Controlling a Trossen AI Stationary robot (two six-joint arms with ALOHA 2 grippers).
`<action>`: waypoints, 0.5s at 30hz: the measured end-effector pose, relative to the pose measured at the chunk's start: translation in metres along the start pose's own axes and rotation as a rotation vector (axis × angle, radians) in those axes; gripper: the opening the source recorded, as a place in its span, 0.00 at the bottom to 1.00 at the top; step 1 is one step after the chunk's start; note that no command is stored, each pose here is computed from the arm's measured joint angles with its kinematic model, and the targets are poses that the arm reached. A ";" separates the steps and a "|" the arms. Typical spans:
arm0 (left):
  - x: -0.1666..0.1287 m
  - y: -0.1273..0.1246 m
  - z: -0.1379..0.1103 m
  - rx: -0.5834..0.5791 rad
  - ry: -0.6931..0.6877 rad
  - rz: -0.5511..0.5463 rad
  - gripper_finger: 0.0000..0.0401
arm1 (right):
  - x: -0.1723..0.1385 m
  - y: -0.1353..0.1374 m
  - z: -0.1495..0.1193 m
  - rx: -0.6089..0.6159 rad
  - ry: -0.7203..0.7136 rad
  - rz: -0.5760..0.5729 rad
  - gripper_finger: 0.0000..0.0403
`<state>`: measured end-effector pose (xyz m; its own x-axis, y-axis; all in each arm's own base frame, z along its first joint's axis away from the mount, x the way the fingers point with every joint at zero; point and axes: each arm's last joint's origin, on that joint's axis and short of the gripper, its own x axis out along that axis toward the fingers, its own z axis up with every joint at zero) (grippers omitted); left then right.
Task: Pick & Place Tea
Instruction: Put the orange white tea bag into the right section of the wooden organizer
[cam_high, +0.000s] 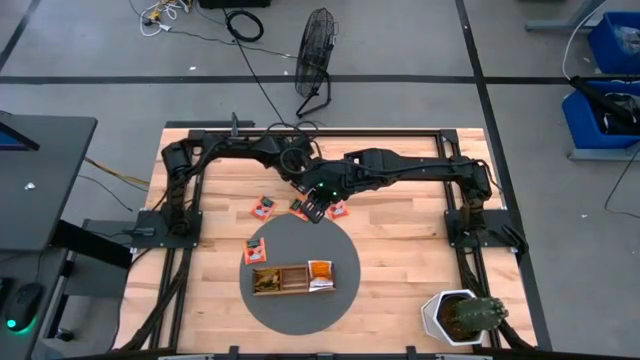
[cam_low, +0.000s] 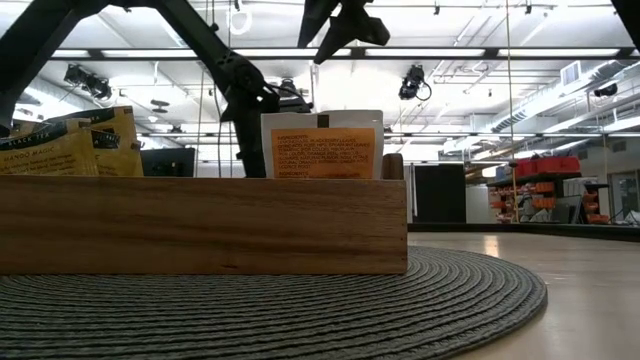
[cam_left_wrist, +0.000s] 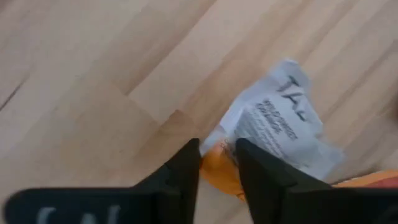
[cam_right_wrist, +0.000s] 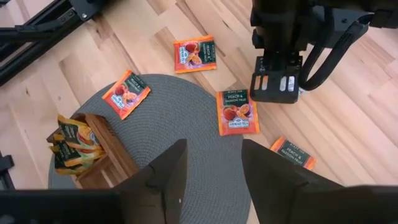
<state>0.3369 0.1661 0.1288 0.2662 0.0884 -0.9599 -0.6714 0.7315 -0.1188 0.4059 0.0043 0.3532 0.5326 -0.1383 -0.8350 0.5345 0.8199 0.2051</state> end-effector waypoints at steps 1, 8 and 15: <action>0.000 0.000 0.000 0.005 0.001 -0.002 0.24 | 0.000 0.000 0.000 0.000 0.000 0.000 0.40; -0.003 -0.001 -0.001 0.013 0.003 -0.006 0.02 | 0.000 0.000 0.000 0.000 0.002 -0.002 0.40; -0.028 -0.002 0.000 0.036 -0.062 0.009 0.01 | 0.000 -0.004 0.001 0.066 0.004 -0.009 0.40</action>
<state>0.3309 0.1622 0.1561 0.3037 0.1358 -0.9431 -0.6487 0.7544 -0.1003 0.4045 0.0004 0.3535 0.5252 -0.1434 -0.8388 0.5813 0.7803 0.2306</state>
